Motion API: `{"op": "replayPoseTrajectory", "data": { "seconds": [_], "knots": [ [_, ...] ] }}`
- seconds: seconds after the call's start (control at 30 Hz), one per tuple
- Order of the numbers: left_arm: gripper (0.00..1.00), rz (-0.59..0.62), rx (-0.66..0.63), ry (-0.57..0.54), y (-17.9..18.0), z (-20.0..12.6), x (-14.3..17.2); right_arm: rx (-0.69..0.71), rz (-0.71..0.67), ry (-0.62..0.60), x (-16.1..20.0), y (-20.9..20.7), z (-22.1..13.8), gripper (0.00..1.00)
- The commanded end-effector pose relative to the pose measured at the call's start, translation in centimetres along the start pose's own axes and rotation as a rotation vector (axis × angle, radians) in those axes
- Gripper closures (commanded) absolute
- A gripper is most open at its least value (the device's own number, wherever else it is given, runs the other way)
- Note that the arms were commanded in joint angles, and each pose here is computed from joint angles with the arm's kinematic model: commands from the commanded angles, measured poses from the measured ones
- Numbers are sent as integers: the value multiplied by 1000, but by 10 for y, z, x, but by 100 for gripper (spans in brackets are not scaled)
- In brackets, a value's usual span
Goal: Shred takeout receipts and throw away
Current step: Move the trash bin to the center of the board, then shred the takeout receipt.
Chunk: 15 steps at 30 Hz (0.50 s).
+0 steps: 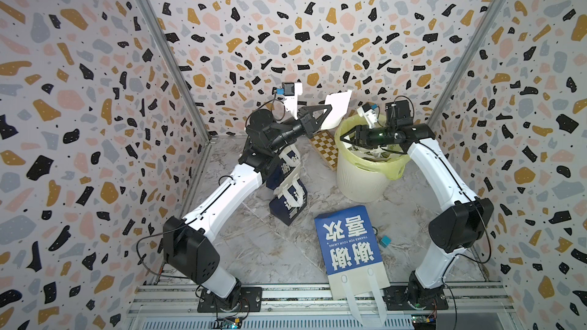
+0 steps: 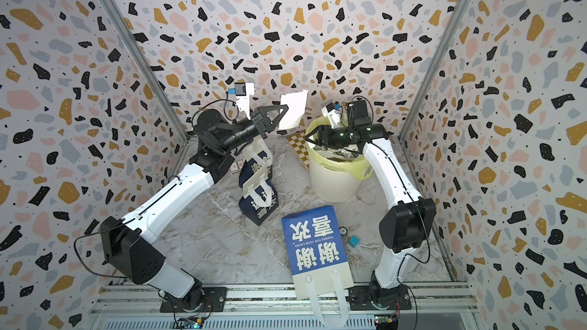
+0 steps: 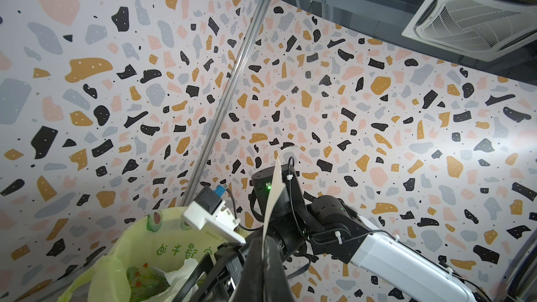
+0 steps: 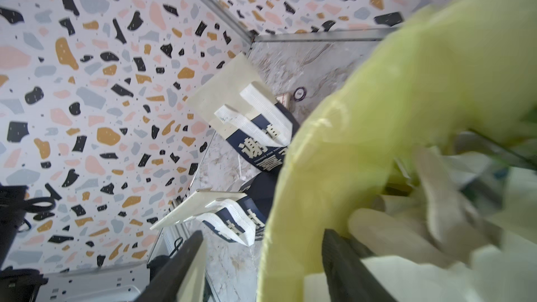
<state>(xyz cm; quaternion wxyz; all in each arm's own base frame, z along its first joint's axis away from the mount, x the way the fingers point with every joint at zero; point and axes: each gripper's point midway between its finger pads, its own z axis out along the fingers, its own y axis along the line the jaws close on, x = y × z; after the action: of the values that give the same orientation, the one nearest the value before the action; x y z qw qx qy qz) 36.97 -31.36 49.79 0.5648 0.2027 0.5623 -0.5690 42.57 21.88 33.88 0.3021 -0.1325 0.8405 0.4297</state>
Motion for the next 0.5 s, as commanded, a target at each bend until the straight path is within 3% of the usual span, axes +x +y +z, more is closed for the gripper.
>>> {"op": "replayPoseTrajectory", "data": {
  "seconds": [0.0, 0.13, 0.23, 0.37, 0.47],
  "knots": [
    [100, -39, 42, -23, 5, 15, 3, 83, -53, -210, -44, 1, -73, 33],
    [100, -73, 99, 10, 9, 43, 15, 130, -184, -363, -67, 12, -120, 34],
    [100, -108, 143, 4, 13, 58, 20, 50, -331, -428, -69, 46, -137, 34],
    [100, -127, 219, 35, 6, 76, 32, -105, -462, -432, -65, 85, -143, 30],
    [100, -163, 274, 63, 0, 86, 42, -137, -506, -415, -68, 92, -139, 28]
  ]
}}
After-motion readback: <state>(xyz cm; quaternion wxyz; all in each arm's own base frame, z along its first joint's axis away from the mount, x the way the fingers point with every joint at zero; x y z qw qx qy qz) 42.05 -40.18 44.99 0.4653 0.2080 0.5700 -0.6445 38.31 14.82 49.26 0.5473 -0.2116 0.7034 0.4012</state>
